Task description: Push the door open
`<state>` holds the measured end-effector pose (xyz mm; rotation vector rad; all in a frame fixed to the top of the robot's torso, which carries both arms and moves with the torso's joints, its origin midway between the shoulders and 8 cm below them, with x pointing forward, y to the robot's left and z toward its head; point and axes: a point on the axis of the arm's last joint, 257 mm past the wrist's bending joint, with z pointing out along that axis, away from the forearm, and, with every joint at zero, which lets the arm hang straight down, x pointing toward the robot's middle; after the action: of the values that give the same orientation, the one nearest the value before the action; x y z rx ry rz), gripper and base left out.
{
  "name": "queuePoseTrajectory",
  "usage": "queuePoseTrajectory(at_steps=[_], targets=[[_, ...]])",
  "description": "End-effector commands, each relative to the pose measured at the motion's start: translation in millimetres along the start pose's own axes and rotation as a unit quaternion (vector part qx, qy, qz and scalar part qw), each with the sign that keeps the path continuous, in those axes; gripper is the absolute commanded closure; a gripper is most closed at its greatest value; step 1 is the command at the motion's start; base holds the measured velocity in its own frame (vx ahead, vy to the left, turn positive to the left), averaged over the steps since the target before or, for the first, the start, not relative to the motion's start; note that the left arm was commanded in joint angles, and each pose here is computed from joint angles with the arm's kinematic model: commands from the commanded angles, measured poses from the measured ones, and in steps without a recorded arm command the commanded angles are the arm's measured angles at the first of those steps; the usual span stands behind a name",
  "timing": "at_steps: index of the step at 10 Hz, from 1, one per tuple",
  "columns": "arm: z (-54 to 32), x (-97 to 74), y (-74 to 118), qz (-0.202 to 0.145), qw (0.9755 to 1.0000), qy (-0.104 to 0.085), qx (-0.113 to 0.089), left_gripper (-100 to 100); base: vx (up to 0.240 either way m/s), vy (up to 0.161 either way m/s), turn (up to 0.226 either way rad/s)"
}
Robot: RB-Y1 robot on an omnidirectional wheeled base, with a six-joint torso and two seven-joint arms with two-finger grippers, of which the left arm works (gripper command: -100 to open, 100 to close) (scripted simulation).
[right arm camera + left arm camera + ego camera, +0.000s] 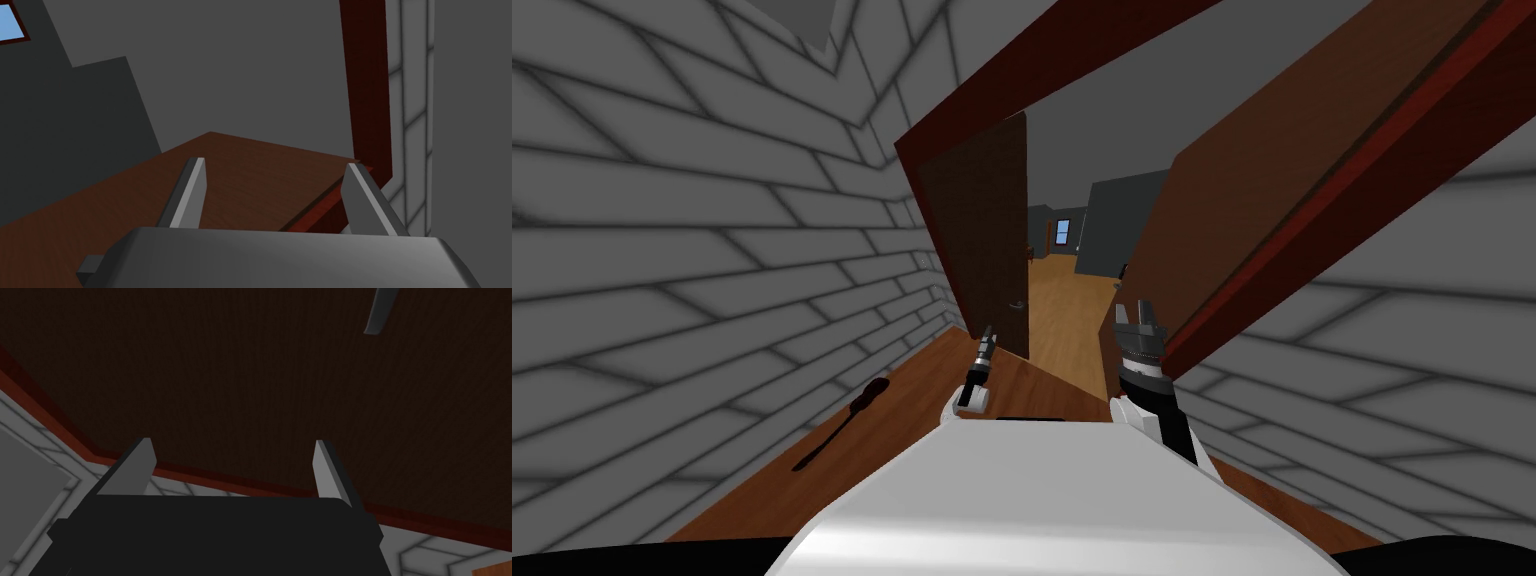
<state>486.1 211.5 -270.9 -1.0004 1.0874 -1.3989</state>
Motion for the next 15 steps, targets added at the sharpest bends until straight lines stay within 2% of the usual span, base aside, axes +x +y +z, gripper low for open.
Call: queuePoseTrajectory(at_steps=[1, 7, 15], targets=[[-0.4, 6.0, 11.6, -0.002, 0.9999, 0.007, -0.010, -100, 0.086, 0.055, -0.104], [-4.2, 17.0, 42.2, -0.004, 0.9990, 0.023, -0.038, -100, 0.059, 0.051, -0.060], [-11.5, 35.0, 83.7, -0.006, 0.9956, 0.050, -0.079, -100, 0.070, 0.064, -0.084]])
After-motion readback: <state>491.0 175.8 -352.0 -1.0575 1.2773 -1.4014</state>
